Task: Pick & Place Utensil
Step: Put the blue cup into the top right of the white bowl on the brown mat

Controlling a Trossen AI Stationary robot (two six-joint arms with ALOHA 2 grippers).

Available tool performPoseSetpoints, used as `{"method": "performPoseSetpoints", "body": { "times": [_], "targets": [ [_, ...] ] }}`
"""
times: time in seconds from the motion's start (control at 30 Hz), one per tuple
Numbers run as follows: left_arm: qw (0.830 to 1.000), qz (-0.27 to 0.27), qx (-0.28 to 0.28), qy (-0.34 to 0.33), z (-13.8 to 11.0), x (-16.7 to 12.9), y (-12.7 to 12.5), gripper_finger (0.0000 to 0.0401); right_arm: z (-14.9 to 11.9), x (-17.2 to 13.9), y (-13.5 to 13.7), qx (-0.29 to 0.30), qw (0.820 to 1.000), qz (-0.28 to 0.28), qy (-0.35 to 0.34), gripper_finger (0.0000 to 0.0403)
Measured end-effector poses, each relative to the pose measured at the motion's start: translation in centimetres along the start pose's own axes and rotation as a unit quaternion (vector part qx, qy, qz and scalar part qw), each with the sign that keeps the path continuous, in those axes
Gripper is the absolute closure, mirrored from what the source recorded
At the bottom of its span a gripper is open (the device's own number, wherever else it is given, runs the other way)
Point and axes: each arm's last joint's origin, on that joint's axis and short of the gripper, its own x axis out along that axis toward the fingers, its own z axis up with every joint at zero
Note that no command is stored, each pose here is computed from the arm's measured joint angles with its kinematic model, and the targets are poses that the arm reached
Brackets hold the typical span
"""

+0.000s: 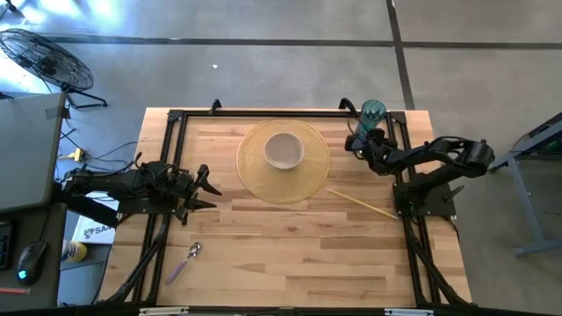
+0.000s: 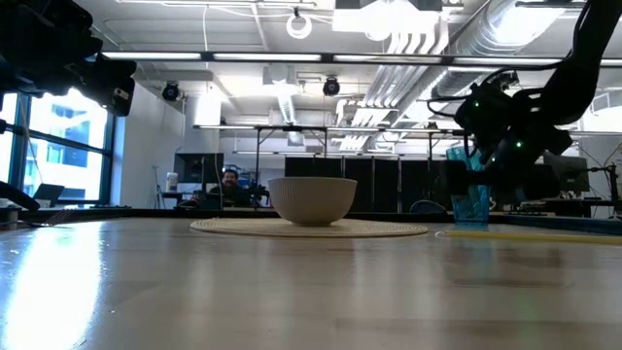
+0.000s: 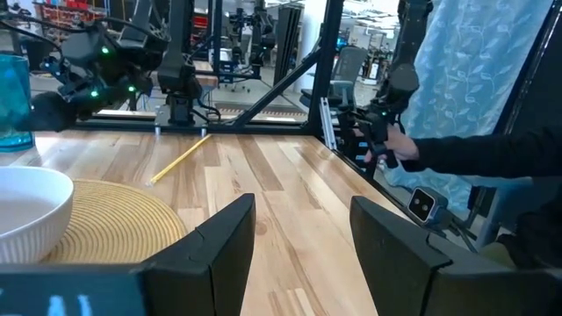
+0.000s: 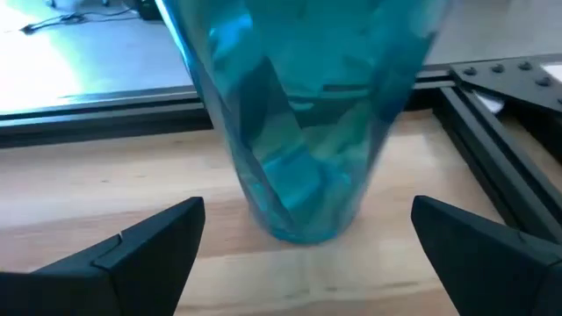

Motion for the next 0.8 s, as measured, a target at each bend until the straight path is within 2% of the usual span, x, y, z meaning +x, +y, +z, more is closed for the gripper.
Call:
{"method": "performPoseSetpoints", "body": {
  "times": [0.27, 0.47, 0.8],
  "targets": [
    [1.000, 0.000, 0.000, 0.000, 0.0, 0.0, 0.0, 0.0215, 0.6, 0.6, -0.2, -0.005, 1.000, -0.001, -0.010, 0.0003],
    [1.000, -0.001, 0.000, 0.000, 0.0, 0.0, 0.0, 0.0215, -0.3, 1.7, -0.2, -0.004, 1.000, -0.020, -0.004, 0.0004],
    [1.000, -0.001, 0.000, 0.000, 0.0, 0.0, 0.0, 0.0215, -1.2, 2.5, 0.0, 0.017, 0.998, -0.052, -0.043, 0.0004]
  ]
}}
